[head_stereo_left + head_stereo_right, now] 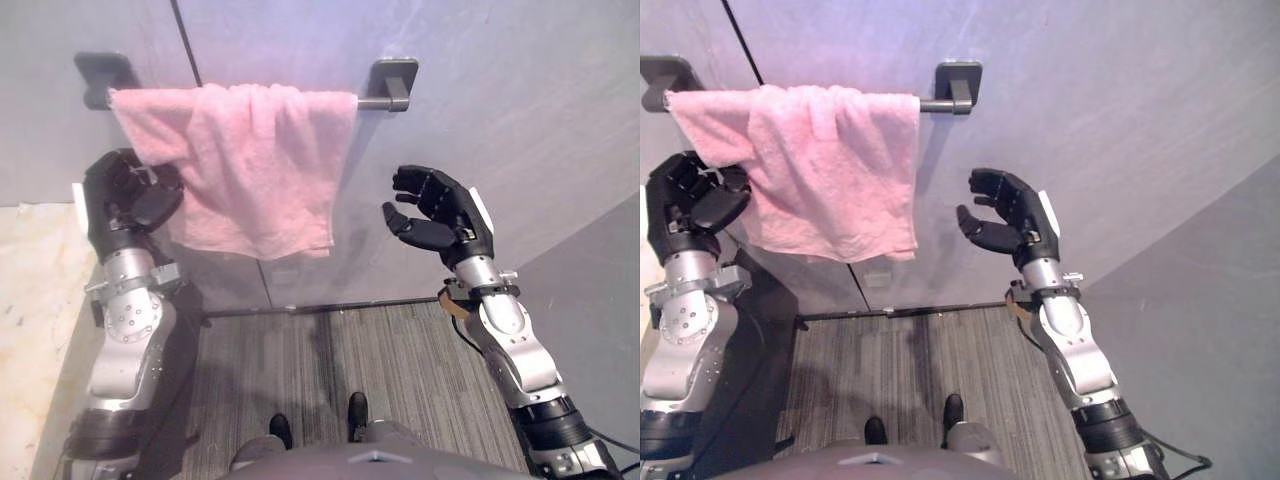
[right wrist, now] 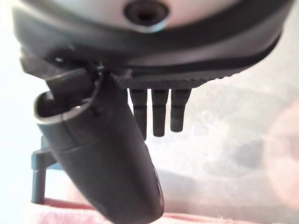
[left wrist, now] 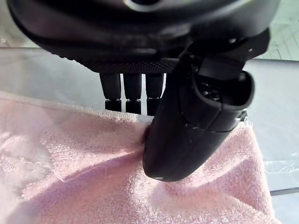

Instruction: Organize the bathroom.

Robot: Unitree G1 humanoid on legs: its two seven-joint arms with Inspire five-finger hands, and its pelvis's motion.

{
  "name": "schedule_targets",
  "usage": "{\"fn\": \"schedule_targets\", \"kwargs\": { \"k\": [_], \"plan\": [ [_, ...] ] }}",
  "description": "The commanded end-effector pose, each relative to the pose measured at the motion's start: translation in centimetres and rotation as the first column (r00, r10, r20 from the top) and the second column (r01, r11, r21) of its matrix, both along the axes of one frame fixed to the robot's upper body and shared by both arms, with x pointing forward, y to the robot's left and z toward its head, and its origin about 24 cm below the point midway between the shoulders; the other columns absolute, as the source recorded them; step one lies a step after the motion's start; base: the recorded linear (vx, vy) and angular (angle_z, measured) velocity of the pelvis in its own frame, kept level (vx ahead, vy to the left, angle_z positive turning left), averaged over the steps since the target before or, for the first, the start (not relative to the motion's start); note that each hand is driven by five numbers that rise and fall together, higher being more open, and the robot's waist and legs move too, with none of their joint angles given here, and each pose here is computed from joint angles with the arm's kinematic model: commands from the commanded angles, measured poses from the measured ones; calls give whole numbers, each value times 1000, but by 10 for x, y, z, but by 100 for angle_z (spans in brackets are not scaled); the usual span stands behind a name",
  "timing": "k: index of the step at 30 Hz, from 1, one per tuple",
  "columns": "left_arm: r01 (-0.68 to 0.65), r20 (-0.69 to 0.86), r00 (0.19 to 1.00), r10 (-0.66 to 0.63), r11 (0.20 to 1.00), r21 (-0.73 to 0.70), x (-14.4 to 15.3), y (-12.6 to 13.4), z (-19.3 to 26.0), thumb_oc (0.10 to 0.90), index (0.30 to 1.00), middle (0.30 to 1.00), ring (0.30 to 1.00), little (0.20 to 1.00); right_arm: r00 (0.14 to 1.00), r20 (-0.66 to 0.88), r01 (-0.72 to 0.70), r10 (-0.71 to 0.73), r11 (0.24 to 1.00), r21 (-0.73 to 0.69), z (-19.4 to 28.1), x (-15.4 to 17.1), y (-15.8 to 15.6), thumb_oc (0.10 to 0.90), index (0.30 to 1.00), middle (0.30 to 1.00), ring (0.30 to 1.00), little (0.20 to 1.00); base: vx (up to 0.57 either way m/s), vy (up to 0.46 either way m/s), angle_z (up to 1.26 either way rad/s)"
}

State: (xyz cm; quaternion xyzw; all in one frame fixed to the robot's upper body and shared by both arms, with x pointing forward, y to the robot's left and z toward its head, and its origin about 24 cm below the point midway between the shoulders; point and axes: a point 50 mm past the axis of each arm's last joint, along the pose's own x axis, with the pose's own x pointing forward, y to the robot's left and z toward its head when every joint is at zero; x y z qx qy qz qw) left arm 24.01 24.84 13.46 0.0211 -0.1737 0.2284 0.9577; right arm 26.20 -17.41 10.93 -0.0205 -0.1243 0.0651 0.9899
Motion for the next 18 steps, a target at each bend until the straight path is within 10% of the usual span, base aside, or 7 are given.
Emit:
{"fn": "schedule_targets", "kwargs": {
  "k": [1, 18],
  "plan": [
    [83, 215, 972, -98, 994, 77, 12, -16, 45, 800, 900, 900, 900, 900, 921, 370, -122, 121, 992, -22, 78, 3, 16, 800, 900, 900, 900, 900, 0, 0, 0],
    [175, 167, 968, -189, 980, 95, 18, -31, 41, 800, 900, 900, 900, 900, 885, 410, -202, 222, 975, -93, 109, 13, 41, 800, 900, 900, 900, 900, 26, -4, 3]
  ]
}}
